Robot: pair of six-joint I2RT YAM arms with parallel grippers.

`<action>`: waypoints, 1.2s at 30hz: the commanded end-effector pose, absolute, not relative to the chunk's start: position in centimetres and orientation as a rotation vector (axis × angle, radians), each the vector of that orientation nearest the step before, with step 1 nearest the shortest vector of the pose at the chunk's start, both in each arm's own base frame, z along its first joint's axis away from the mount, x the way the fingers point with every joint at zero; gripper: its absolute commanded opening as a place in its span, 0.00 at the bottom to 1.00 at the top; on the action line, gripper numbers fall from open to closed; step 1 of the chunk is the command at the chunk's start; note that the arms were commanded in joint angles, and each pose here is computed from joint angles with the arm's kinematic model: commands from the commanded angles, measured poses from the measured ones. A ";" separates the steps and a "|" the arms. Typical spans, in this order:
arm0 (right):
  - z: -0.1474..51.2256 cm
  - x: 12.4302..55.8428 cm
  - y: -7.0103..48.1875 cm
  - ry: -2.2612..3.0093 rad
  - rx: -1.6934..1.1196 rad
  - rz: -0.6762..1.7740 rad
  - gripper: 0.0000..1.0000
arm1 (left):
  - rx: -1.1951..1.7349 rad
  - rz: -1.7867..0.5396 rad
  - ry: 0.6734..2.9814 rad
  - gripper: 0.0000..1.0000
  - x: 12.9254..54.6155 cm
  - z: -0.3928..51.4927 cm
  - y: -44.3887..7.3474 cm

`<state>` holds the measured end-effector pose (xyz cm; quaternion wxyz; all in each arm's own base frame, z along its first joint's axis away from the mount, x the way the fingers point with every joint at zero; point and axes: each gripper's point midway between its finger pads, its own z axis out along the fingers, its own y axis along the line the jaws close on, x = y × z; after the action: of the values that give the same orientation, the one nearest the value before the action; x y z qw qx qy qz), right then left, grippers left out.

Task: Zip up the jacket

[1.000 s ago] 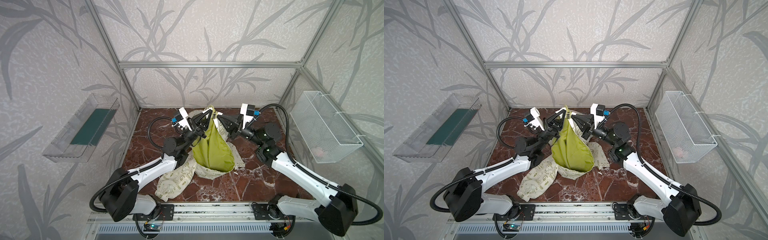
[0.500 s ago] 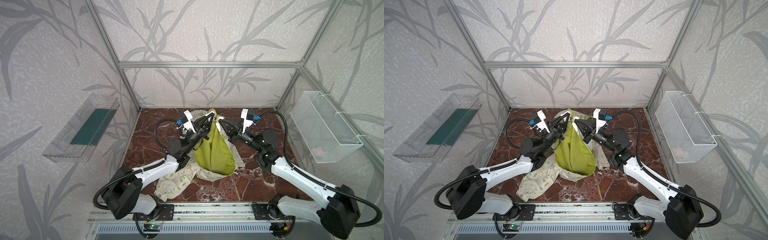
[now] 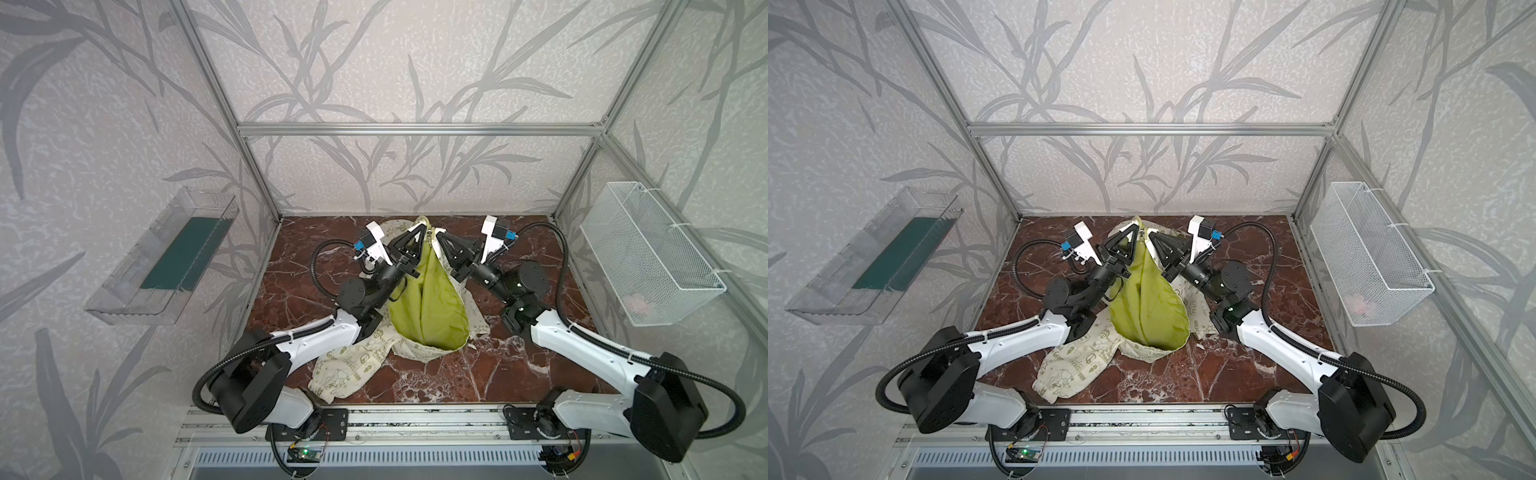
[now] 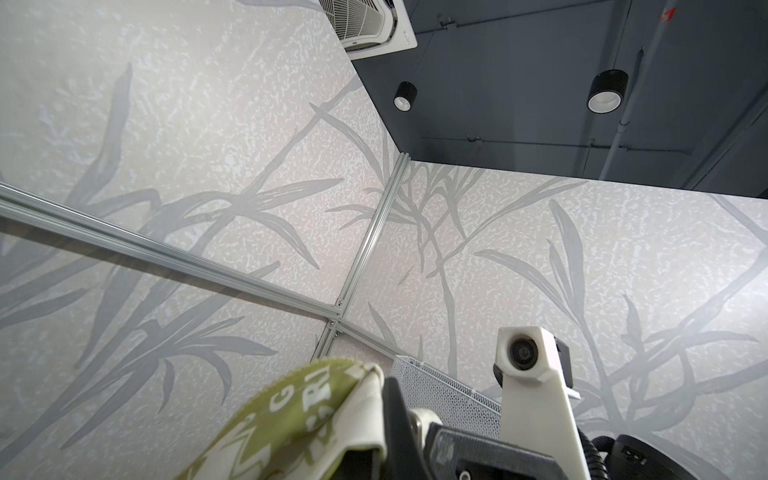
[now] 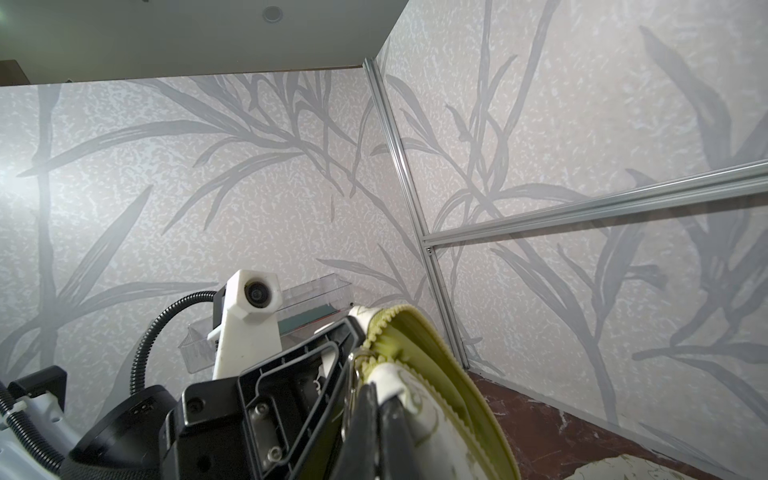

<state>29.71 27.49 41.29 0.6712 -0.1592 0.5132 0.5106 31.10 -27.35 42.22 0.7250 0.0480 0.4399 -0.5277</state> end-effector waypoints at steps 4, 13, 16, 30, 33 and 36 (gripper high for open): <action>51.4 31.3 22.0 0.780 -0.152 1.017 0.00 | 0.097 -1.137 0.948 0.00 34.8 44.1 -28.9; 61.1 36.1 20.8 0.617 -0.228 0.962 0.00 | 0.229 -1.196 0.750 0.00 39.2 54.8 -31.0; 63.1 35.8 20.2 0.585 -0.242 0.953 0.00 | 0.248 -1.205 0.726 0.00 39.5 56.5 -31.3; 42.3 34.1 19.8 1.043 -0.139 0.971 0.00 | 0.082 -1.284 1.088 0.00 40.0 37.3 -31.9; 37.1 33.0 19.0 1.141 -0.099 0.953 0.00 | 0.072 -1.310 1.213 0.00 38.5 32.6 -33.5; 33.5 32.0 17.6 1.195 -0.047 0.924 0.00 | 0.035 -1.355 1.314 0.00 37.3 29.0 -34.7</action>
<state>33.66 20.56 29.01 0.6559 -0.0563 0.6217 0.4244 37.32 -35.50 29.59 0.5870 0.0558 0.5688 -0.5734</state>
